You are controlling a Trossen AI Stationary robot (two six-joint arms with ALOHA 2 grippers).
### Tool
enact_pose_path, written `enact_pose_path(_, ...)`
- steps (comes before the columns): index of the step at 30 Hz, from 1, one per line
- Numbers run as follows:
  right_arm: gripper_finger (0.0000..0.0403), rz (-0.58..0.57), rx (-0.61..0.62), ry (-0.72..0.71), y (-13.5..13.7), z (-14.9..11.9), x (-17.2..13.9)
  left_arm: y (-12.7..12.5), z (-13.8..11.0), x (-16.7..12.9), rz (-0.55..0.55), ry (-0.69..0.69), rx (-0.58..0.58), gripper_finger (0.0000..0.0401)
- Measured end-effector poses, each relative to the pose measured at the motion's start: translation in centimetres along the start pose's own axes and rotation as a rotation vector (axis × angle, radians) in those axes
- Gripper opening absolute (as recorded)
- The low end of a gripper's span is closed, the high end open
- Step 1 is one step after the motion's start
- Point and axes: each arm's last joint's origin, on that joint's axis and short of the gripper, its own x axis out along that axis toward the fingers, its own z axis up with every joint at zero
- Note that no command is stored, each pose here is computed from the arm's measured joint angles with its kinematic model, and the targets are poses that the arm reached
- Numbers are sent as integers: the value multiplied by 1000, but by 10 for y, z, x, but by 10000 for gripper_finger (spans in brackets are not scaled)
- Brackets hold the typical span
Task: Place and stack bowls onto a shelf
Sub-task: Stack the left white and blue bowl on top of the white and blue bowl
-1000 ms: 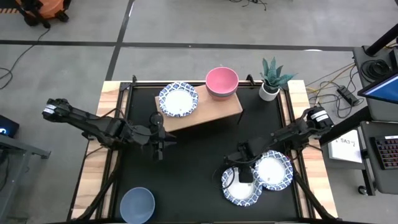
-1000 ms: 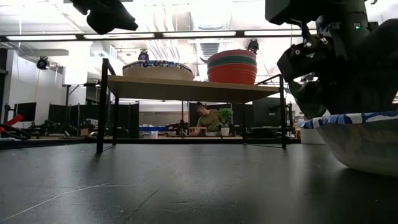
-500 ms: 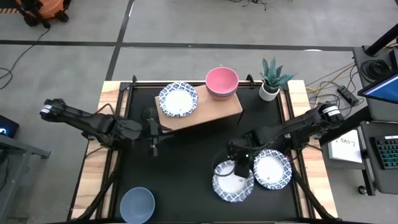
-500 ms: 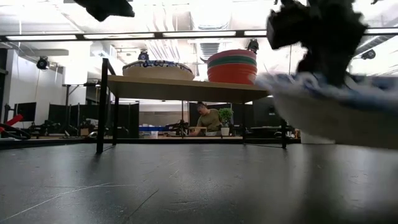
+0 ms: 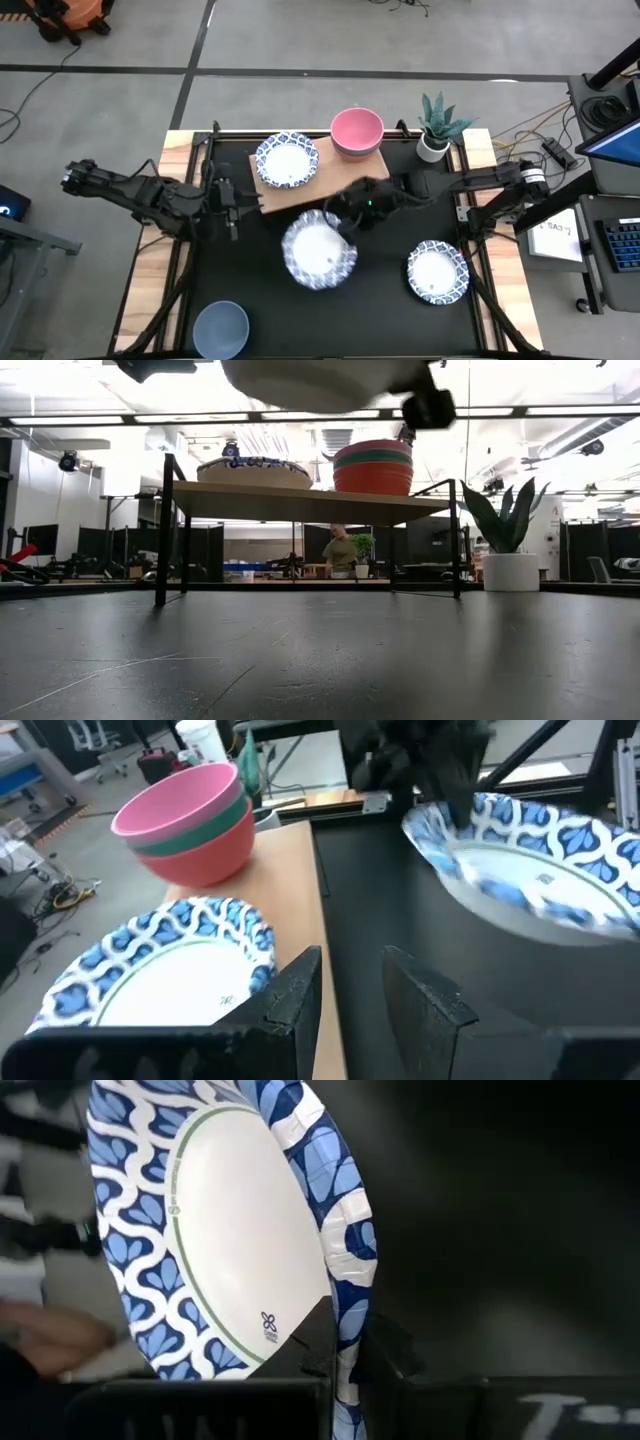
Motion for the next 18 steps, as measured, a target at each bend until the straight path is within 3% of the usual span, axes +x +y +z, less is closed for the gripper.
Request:
enact_pose_path(7,13,27,52,-208,14,57,-24,12,-10,-18,68,31,-66,91)
enact_pose_path(18,13,-107,189,-333,-19,150,-54,25,-27,-39,78,-55,-124,91)
